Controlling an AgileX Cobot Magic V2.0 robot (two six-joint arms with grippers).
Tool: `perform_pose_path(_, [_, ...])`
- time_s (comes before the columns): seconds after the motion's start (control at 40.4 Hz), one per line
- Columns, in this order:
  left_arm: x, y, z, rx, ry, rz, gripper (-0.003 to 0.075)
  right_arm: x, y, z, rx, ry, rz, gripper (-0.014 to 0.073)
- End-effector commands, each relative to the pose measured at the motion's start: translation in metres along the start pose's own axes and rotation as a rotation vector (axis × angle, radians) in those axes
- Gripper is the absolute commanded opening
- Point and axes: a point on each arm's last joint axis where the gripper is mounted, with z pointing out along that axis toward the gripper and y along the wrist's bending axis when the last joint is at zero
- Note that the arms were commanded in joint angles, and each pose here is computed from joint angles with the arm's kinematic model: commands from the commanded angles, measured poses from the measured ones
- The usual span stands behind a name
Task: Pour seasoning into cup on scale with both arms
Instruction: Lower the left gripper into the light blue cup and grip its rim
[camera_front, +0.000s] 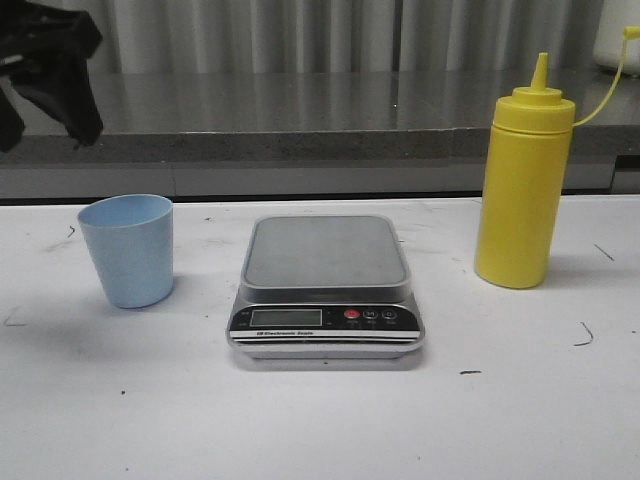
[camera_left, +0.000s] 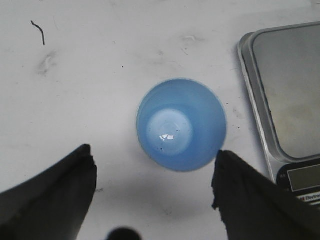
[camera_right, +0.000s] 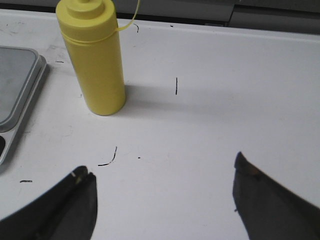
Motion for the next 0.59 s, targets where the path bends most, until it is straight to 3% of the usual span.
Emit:
perform_pose_path(0.0, [-0.020,-0.004,0.001,0.012,-0.063,0.003,0.0481,-0.013,-0.001,-0.003,0.004,-0.079,-0.009,0.0581])
perform_pose_path(0.471, [-0.029,0.001,0.071,-0.024,0.057,0.031,0.0480,-0.013,-0.001,-0.003,0.004,-0.079,-0.009,0.0581])
perform_pose_path(0.57, [-0.028,0.001,0.075,-0.025,0.067,0.031,0.0428,-0.013,-0.001,-0.003,0.004,-0.079,-0.009,0.0581])
